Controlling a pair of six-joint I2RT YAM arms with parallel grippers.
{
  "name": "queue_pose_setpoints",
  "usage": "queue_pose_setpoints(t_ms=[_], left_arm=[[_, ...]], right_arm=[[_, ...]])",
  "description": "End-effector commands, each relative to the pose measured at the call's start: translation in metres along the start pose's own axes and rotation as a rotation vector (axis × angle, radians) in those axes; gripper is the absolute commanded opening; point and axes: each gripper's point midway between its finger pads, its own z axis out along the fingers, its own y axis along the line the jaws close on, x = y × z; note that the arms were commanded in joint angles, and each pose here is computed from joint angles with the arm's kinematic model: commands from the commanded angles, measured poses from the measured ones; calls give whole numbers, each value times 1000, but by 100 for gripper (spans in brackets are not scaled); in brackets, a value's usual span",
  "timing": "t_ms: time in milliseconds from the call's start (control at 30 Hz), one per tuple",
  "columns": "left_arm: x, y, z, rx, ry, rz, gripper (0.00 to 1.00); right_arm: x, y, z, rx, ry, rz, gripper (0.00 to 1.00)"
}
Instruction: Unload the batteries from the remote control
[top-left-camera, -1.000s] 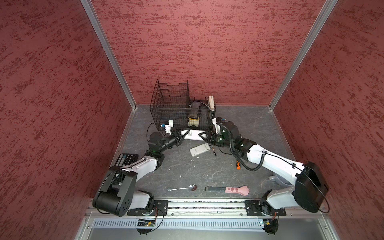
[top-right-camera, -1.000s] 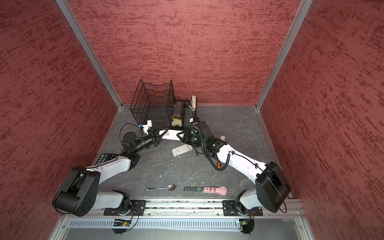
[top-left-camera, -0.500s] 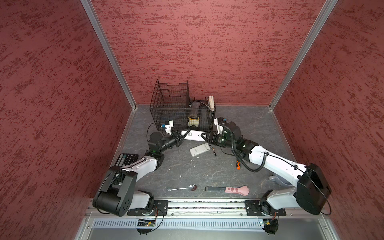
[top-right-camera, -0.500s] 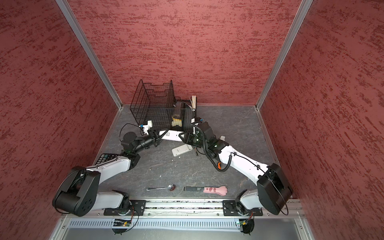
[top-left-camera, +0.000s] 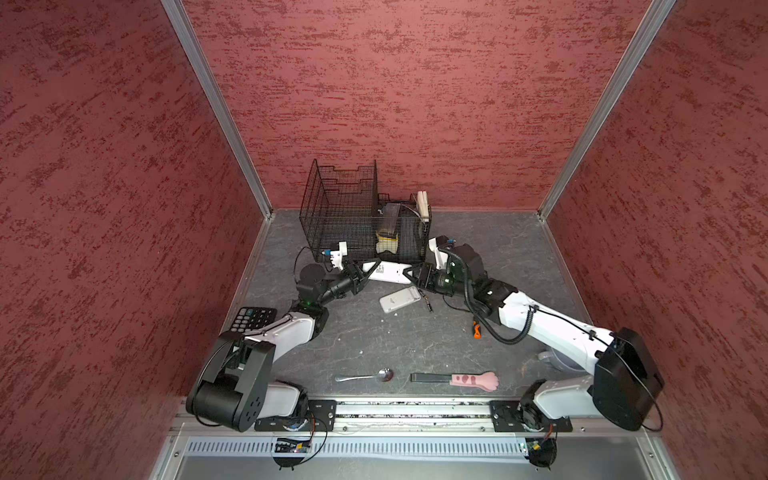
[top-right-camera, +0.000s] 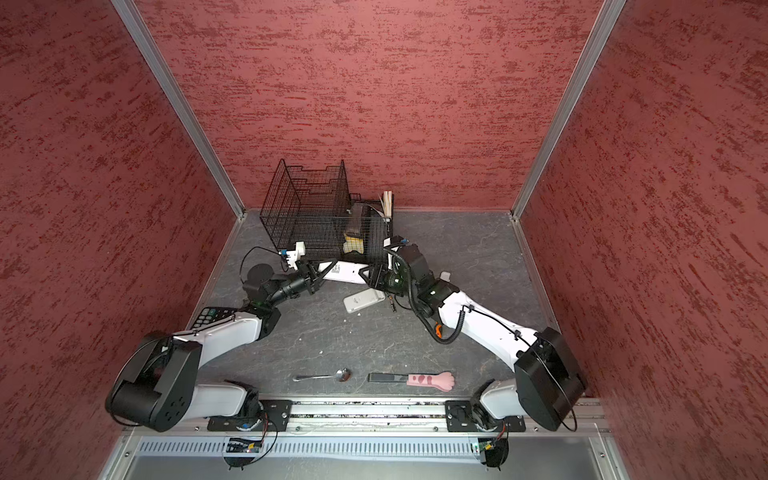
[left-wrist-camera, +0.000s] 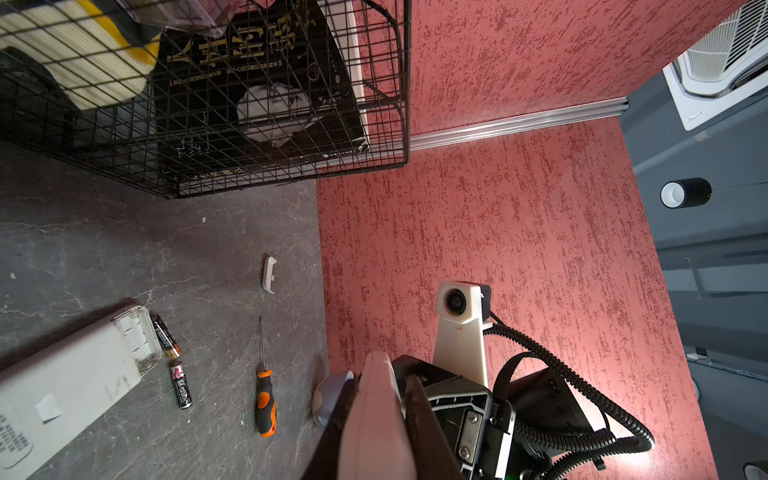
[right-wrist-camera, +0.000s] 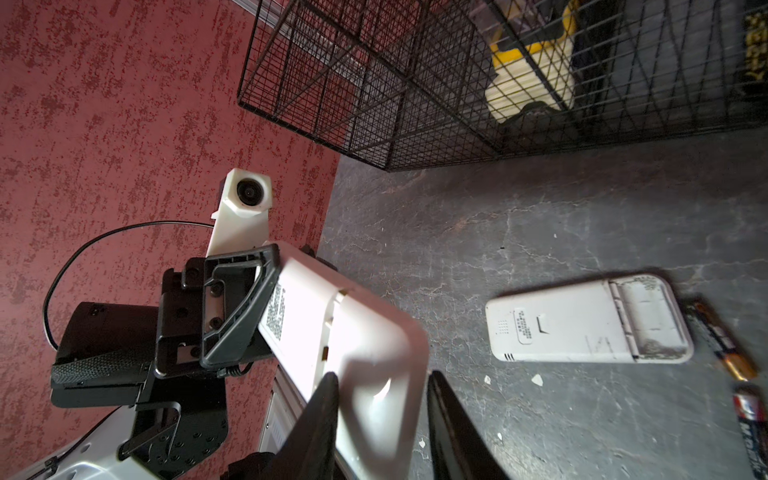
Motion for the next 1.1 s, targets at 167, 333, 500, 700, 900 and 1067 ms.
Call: queue_pose_setpoints(t_ms=[167,333,500,700,900,1067], left_arm=[[1,1,-1,15,9,44,0],[1,6,1,12,14,41,0],[1,10,0,6,14,41,0],[1,10,1,9,15,39,0],[2,12,1,6,21,41,0],[3,12,2,12,27,40,0]], right_arm=[[-3,10,-6,-40,-4,10,36],[-4,14,-6,-46,-1,8,35],[-5,15,-7,-48,0,5,34],[-5,16,-5,-54,2,4,31],[-7,19,-5,-62,-1,-2,31],[-9,21,-5,-68,-7,-3,30]])
